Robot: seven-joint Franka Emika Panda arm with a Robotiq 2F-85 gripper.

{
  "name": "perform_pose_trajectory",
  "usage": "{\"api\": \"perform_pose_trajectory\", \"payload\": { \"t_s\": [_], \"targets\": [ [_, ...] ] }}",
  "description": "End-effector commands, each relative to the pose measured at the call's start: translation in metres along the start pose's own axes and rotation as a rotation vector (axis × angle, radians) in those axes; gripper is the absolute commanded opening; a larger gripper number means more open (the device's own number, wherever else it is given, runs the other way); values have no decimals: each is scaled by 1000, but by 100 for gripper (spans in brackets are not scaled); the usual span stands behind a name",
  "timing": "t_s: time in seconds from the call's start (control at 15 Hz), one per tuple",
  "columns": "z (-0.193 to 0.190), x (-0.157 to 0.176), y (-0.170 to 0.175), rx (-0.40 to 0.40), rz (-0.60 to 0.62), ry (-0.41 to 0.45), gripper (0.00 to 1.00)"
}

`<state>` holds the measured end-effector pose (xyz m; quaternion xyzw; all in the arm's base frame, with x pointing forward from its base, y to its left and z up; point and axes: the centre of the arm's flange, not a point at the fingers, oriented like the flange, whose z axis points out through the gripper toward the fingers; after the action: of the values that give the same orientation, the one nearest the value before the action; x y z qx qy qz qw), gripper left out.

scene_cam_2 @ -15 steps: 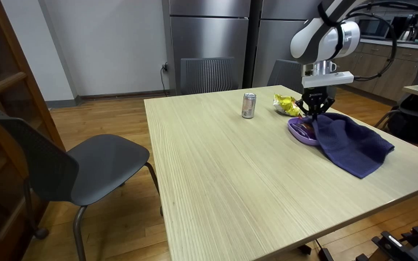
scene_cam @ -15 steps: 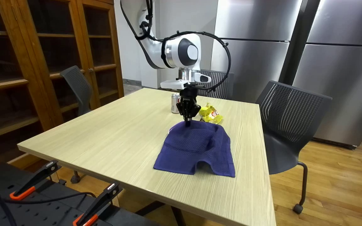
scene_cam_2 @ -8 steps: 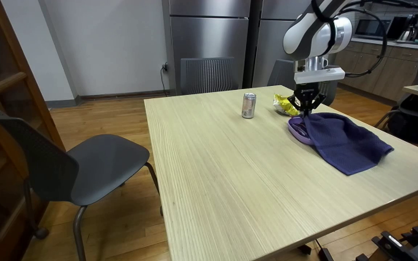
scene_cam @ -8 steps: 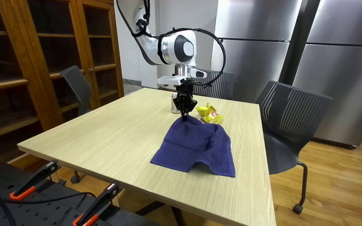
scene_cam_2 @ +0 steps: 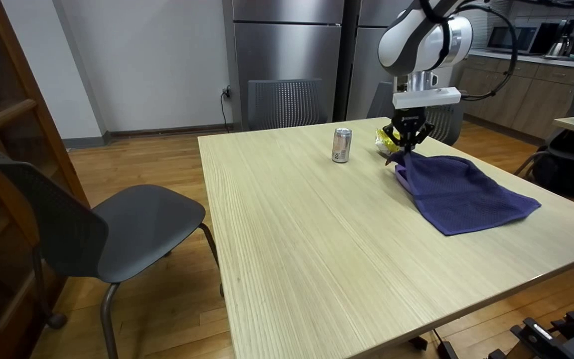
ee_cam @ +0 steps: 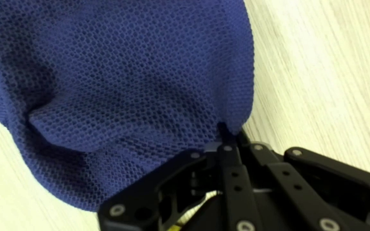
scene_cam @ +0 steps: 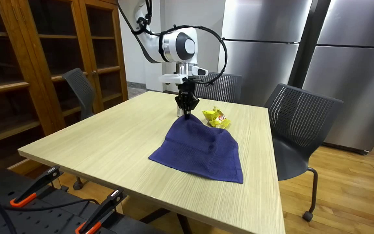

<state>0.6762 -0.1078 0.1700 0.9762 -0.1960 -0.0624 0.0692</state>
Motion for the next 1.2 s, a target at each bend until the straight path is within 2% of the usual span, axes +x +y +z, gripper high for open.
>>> {"api": "perform_pose_trajectory", "payload": {
  "t_s": [0.0, 1.13],
  "targets": [
    [-16, 6, -13, 8, -10, 8, 1],
    [-35, 8, -58, 49, -69, 48, 1]
  ]
}}
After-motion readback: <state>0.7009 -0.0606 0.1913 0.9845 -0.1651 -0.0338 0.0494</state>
